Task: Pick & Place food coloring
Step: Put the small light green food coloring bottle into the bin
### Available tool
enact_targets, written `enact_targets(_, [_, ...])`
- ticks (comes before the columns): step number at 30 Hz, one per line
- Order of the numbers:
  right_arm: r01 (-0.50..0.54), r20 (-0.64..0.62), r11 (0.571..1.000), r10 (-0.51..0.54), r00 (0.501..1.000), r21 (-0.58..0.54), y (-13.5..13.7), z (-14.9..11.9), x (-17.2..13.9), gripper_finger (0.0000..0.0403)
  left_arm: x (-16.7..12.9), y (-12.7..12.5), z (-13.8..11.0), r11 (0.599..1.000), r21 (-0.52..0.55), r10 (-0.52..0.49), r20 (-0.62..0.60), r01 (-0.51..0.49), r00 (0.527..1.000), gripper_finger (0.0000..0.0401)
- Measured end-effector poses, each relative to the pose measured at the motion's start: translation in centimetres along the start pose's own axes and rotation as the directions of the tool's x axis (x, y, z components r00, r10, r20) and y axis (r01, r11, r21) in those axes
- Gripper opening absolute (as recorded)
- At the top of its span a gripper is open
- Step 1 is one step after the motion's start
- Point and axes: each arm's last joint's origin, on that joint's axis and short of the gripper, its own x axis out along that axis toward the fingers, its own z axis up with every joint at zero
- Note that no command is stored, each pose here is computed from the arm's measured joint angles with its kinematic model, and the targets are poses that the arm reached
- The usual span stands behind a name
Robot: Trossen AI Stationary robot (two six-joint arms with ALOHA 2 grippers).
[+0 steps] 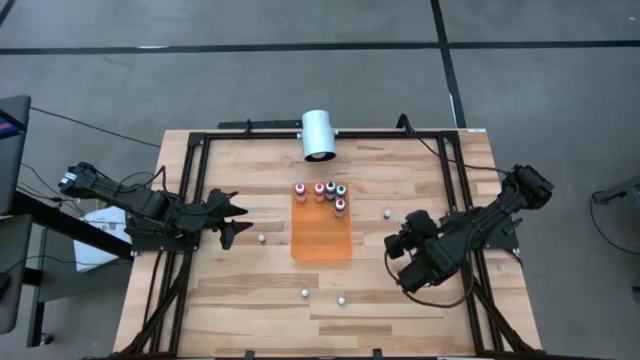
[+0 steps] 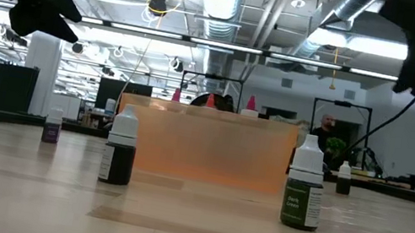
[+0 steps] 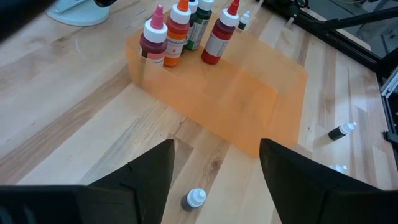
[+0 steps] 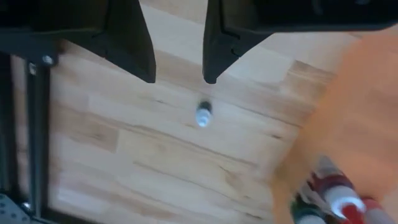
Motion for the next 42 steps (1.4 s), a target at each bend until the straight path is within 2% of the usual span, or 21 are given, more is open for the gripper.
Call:
enact_targets(3, [0.040,-0.013,0.999,-0.041,0.999,-0.029,-0.5,-0.2,0.0,0.0115,0.0,0.0,0.0,1.000,0.000,0.000,0.000,0.000,1.000,0.0229])
enact_targets(6, [0.038,-0.016,0.997,-0.039,0.999,-0.064,-0.7,0.2,0.0,0.0113,0.0,0.0,0.0,1.000,0.000,0.000,0.000,0.000,1.000,0.0229])
enact_targets(12, [-0.050,0.004,0.990,0.051,0.999,-0.135,-1.2,2.8,0.0,0.0113,0.0,0.0,0.0,1.000,-0.001,0.002,0.003,-0.002,1.000,0.0229])
enact_targets(19, [-0.210,0.022,0.947,0.222,0.975,-0.241,-0.7,5.8,0.2,0.0113,0.0,0.0,0.0,1.000,-0.014,0.002,0.005,-0.002,1.000,0.0229])
enact_targets(23, [-0.204,0.031,0.936,0.222,0.975,-0.288,-0.4,6.8,0.8,0.0113,0.0,0.0,0.0,1.000,-0.015,0.000,0.003,0.000,1.000,0.0229])
enact_targets(28, [-0.183,0.041,0.946,0.201,0.979,-0.266,-0.8,6.4,2.4,0.0108,0.0,0.0,0.0,1.000,-0.014,-0.001,0.003,0.001,1.000,0.0229])
enact_targets(34, [-0.311,0.053,0.939,0.321,0.946,-0.150,-1.8,4.7,4.1,0.0089,0.0,0.0,0.0,0.999,-0.035,-0.006,-0.003,0.006,1.000,0.0229])
enact_targets(42, [-0.369,0.091,0.926,0.375,0.923,-0.077,-4.8,4.2,5.1,0.0080,0.0,0.0,0.0,0.999,-0.032,-0.001,-0.002,0.001,1.000,0.0229])
